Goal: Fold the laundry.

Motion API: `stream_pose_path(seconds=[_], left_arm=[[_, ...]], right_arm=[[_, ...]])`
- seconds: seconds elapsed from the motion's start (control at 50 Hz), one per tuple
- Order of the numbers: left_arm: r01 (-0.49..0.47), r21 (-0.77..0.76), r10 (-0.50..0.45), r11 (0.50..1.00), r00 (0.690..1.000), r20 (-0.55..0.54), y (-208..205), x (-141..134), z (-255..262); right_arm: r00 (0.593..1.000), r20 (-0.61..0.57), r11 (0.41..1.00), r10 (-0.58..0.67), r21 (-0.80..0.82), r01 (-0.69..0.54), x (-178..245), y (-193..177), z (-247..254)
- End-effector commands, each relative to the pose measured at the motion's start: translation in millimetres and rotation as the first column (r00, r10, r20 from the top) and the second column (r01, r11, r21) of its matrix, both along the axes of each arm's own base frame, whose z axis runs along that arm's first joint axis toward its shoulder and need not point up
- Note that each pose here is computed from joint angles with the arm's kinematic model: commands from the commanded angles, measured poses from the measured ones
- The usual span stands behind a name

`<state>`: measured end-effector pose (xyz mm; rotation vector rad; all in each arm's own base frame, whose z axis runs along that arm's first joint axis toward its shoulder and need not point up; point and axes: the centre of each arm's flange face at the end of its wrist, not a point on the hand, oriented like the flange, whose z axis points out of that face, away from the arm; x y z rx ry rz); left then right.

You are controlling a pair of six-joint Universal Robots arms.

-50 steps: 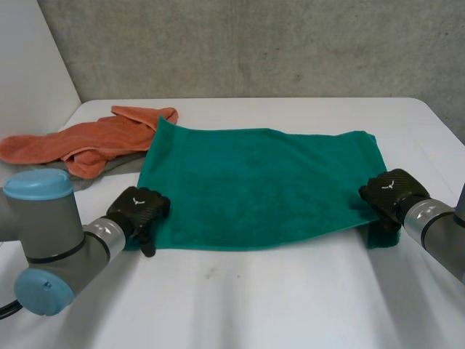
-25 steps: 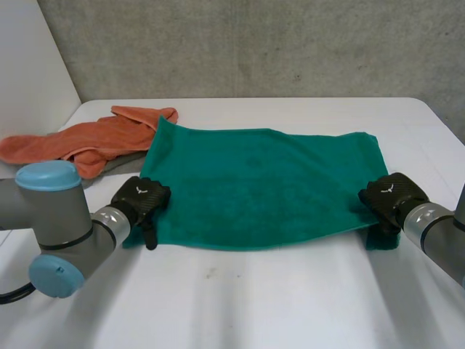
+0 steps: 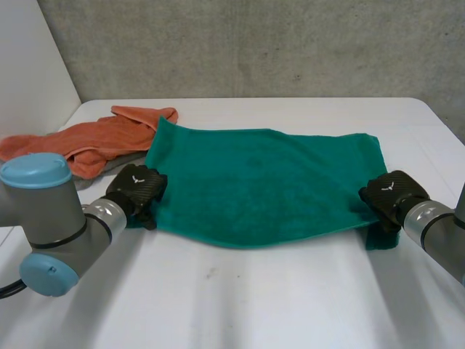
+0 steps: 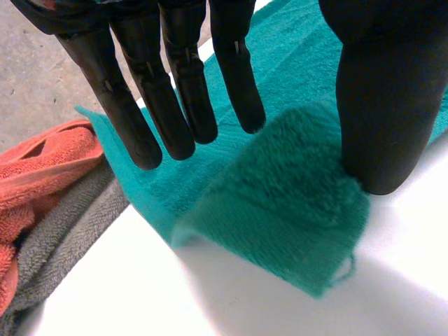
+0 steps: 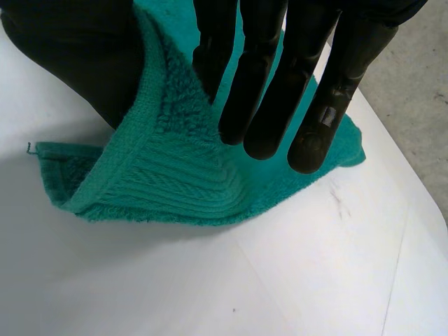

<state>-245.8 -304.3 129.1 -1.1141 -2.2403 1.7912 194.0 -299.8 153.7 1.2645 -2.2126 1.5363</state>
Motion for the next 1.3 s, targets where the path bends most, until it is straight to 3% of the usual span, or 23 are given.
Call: stream_pose_path(seconds=[0.02, 0.36, 0.48, 0.6, 0.64, 0.7, 0.74, 0.88, 1.02, 1.12, 1.3], left_arm=[[0.003, 0.030, -0.003, 1.000, 1.000, 0.011, 1, -1, -15], [-0.004, 0.032, 0.004, 0.999, 1.000, 0.017, 2, 0, -15], [-0.029, -0.001, 0.029, 1.000, 0.999, 0.018, 16, 6, 16], [-0.035, 0.071, 0.024, 0.997, 0.989, 0.147, 74, 26, 46], [-0.014, 0.145, -0.020, 0.989, 0.972, 0.232, 103, 35, 50], [0.006, 0.258, -0.096, 0.966, 0.936, 0.338, 140, 47, 53], [0.011, 0.259, -0.104, 0.966, 0.931, 0.349, 144, 49, 54], [0.028, 0.107, -0.059, 0.994, 0.952, 0.302, 113, 37, 54], [0.072, 0.010, -0.073, 0.997, 0.980, 0.184, 93, 8, 34], [0.096, 0.047, -0.101, 0.994, 0.988, 0.119, 87, -2, 17], [0.200, 0.103, -0.209, 0.974, 0.974, 0.092, 107, -17, 4]], right_arm=[[1.000, 0.001, 1.000, 0.004, 0.009, -0.004, 1, 3, -2], [1.000, -0.003, 1.000, -0.005, 0.010, 0.005, -1, 3, -1], [1.000, -0.022, 0.999, -0.003, -0.035, 0.002, -3, 7, 18], [0.985, -0.168, 0.998, 0.048, 0.034, -0.043, -18, 33, 37], [0.948, -0.301, 0.988, 0.102, 0.144, -0.061, -37, 53, 41], [0.909, -0.380, 0.968, 0.170, 0.236, -0.082, -52, 67, 45], [0.897, -0.401, 0.965, 0.184, 0.245, -0.088, -56, 67, 48], [0.923, -0.373, 0.987, 0.095, 0.159, -0.038, -59, 46, 48], [0.938, -0.321, 0.977, 0.133, 0.201, -0.070, -42, 39, 24], [0.954, -0.286, 0.988, 0.090, 0.147, -0.050, -38, 34, 22], [0.974, -0.224, 0.994, 0.036, 0.112, -0.011, -38, 31, 15]])
